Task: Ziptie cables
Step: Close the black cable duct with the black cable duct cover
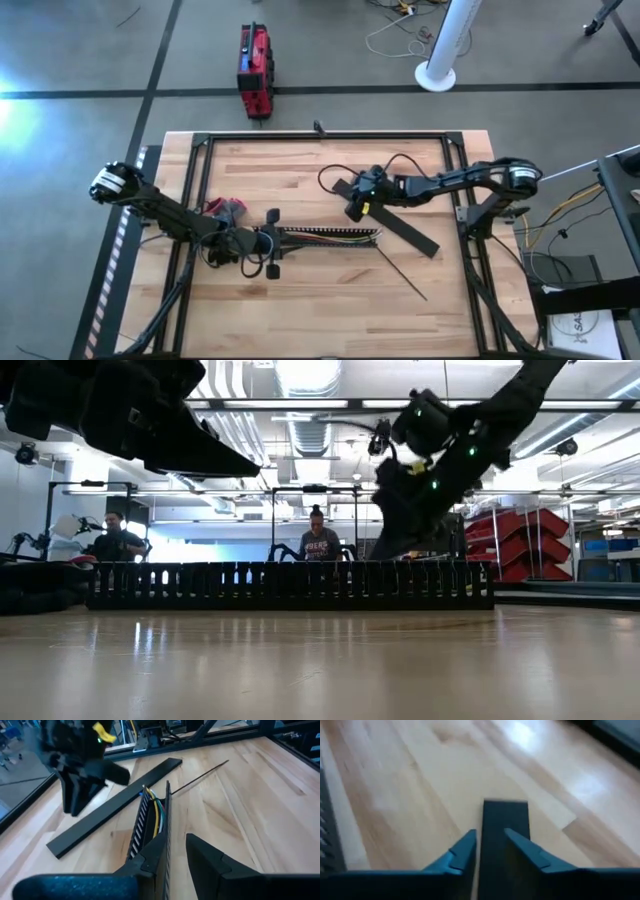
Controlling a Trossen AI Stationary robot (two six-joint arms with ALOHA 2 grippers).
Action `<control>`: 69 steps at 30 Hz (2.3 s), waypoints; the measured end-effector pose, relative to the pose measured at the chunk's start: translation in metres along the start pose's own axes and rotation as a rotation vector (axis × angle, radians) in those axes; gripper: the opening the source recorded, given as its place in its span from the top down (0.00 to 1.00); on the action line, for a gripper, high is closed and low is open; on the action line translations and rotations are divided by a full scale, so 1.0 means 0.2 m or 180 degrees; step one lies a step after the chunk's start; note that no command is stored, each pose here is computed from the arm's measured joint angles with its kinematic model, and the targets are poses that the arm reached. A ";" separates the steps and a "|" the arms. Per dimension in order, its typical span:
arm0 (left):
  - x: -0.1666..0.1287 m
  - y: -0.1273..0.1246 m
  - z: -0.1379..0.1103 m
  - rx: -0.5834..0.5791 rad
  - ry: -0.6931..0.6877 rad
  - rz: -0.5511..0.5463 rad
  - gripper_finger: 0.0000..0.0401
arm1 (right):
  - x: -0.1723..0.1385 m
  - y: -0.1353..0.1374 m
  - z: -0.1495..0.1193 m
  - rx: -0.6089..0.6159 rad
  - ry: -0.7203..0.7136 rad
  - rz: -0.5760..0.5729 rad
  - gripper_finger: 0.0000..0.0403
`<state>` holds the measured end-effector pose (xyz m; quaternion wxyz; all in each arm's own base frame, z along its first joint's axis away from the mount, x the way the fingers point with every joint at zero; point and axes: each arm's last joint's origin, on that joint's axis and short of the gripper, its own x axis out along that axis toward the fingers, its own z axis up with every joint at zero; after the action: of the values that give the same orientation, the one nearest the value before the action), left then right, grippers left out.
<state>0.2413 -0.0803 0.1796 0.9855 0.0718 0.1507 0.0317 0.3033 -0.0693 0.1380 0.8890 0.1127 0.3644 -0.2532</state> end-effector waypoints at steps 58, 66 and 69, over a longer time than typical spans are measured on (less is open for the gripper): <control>0.01 0.04 -0.02 -0.0388 0.0072 0.0481 0.84 | 0.41 -0.23 -0.28 -0.0463 -0.0430 0.0634 0.28; 0.01 0.05 -0.02 -0.0387 0.0063 0.0496 0.84 | 0.43 -0.23 -0.29 -0.0706 -0.0451 0.0822 0.45; 0.01 0.05 -0.02 -0.0393 0.0064 0.0489 0.83 | 0.43 -0.22 -0.29 -0.0808 -0.0474 0.0935 0.45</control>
<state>0.2415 -0.0708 0.1774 0.9811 0.0219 0.1523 0.1172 0.2976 -0.1162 0.0367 0.9479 0.0326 0.3064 -0.0806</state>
